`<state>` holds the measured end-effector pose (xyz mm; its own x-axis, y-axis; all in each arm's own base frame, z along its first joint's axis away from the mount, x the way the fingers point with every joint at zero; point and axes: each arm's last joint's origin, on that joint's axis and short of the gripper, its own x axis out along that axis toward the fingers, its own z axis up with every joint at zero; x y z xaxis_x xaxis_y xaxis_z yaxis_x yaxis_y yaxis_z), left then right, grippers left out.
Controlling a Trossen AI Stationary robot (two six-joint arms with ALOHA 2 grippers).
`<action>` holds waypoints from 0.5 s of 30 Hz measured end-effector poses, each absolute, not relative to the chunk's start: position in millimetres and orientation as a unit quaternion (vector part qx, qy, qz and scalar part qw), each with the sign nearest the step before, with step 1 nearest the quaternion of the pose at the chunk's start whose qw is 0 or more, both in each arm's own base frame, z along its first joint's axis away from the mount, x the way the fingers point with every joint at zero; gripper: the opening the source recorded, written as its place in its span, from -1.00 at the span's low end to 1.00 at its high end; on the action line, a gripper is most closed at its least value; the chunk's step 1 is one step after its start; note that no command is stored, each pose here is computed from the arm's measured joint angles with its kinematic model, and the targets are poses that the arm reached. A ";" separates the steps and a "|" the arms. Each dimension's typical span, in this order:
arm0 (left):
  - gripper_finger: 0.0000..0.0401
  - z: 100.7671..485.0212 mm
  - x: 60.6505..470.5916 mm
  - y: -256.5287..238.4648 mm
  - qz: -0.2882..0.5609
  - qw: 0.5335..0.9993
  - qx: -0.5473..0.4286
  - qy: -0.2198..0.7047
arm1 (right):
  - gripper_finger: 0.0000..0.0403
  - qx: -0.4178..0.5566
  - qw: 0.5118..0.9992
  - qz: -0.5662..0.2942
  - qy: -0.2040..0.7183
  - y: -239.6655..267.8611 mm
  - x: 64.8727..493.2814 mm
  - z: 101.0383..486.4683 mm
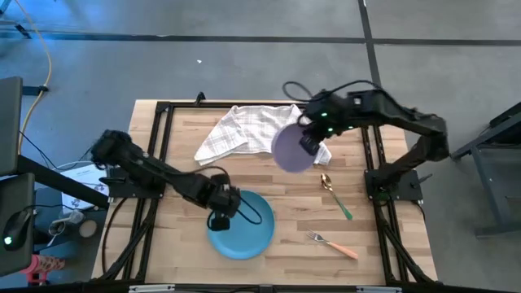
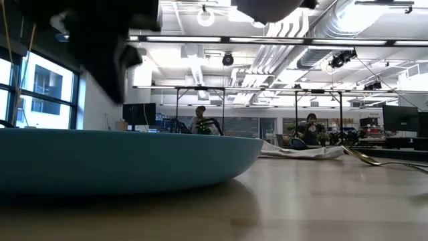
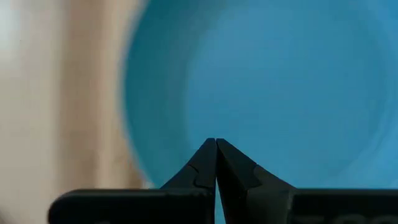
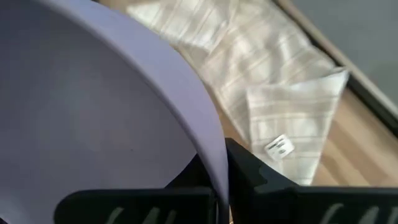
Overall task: Set table place
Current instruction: Put the purple bowl on top of the blue plate
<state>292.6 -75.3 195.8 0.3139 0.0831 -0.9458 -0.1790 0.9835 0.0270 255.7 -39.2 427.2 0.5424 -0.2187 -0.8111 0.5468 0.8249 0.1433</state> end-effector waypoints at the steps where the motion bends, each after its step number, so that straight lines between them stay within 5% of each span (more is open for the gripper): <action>1: -1.00 187.3 295.0 -76.8 0.069 0.802 -0.044 0.591 | -1.00 0.193 0.860 -0.231 0.413 -38.1 250.3 431.2; 7: -1.00 142.8 312.5 -84.2 0.015 0.776 -0.035 0.630 | -1.00 0.188 0.869 -0.243 0.388 -33.7 237.2 441.0; 15: -1.00 139.2 339.0 -73.0 0.013 0.794 -0.026 0.607 | -1.00 0.187 0.867 -0.242 0.393 -33.9 240.7 438.6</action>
<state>339.0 -73.0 139.2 0.2633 -0.0101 -0.9647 -0.0526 0.9983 -0.0248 240.7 -33.9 438.6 0.5739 -0.2720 -0.7725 0.5666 0.8129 0.1347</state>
